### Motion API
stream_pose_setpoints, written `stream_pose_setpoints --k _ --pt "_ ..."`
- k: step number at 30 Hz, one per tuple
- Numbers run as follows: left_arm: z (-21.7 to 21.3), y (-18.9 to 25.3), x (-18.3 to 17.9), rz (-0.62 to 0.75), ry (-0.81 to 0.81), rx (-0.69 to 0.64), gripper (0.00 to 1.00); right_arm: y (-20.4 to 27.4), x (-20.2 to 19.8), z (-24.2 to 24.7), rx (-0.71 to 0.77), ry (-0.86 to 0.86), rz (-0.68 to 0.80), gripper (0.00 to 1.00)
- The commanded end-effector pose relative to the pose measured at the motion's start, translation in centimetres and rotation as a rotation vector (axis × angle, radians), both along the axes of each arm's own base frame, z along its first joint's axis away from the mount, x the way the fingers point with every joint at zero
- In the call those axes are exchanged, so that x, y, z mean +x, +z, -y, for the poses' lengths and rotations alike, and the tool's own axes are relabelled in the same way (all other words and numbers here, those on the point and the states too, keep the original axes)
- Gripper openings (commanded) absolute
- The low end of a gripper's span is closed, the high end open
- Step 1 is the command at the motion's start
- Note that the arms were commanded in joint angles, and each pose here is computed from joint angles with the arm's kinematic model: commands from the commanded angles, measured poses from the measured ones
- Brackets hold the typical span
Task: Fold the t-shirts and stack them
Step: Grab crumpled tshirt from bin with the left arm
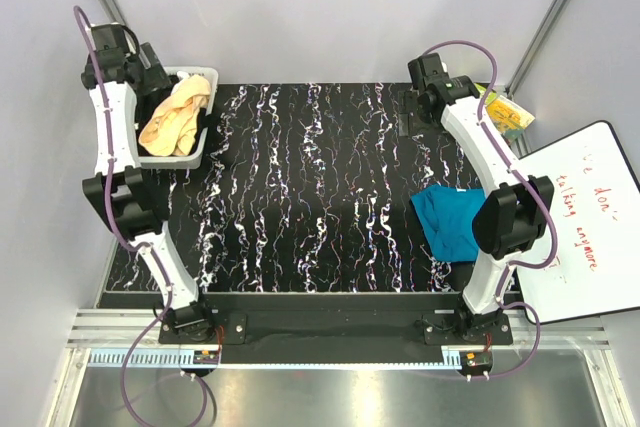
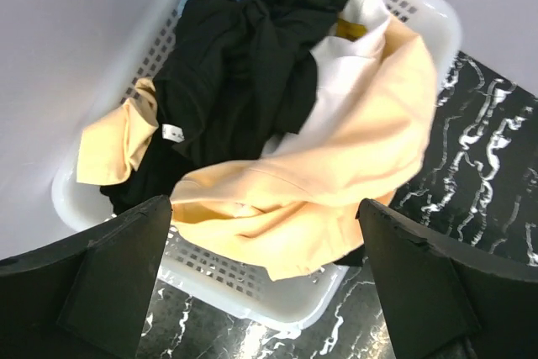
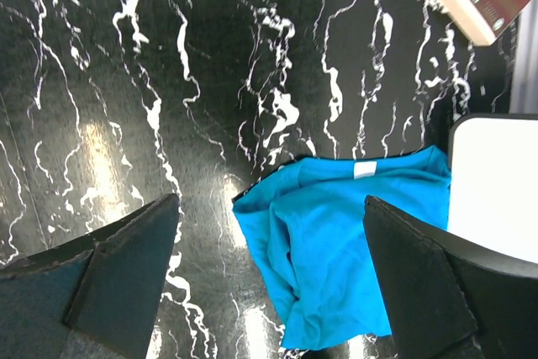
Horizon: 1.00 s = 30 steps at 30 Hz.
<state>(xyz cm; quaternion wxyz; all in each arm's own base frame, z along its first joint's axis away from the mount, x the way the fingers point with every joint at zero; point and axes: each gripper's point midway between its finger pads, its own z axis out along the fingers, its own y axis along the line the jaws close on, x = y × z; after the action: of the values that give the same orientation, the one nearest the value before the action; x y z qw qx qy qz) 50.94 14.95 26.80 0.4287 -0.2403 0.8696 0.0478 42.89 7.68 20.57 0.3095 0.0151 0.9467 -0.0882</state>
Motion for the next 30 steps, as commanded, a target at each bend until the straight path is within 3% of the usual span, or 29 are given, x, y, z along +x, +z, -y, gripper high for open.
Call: stream_pose_setpoints --k 1,11,16,26,28,29,30 --pt "0.2 2.2 0.5 0.030 -0.006 0.087 0.99 0.1 -0.7 -0.4 0.035 -0.005 -0.001 0.98" --pt "2.7 -0.3 2.4 -0.025 -0.111 0.176 0.99 -1.7 -1.9 -0.8 0.058 0.001 -0.054 0.96" --pt "0.9 -4.6 3.6 -0.133 -0.056 0.225 0.99 -1.4 -2.2 -0.7 0.039 0.030 -0.076 0.97" --pt "-2.5 -9.9 4.6 -0.207 0.001 0.161 0.99 -1.9 -1.4 -1.5 0.032 0.052 -0.108 0.97" --pt "-2.6 -10.7 4.7 -0.218 -0.008 0.153 0.87 -2.0 -1.3 -1.9 0.039 0.058 -0.111 0.97" --pt "-2.6 -10.8 4.7 -0.219 -0.008 0.151 0.71 -2.4 -1.2 -2.0 0.037 0.058 -0.120 0.97" --pt "-2.4 -10.9 4.8 -0.218 -0.013 0.140 0.17 -2.4 -1.2 -2.3 0.039 0.063 -0.122 0.97"
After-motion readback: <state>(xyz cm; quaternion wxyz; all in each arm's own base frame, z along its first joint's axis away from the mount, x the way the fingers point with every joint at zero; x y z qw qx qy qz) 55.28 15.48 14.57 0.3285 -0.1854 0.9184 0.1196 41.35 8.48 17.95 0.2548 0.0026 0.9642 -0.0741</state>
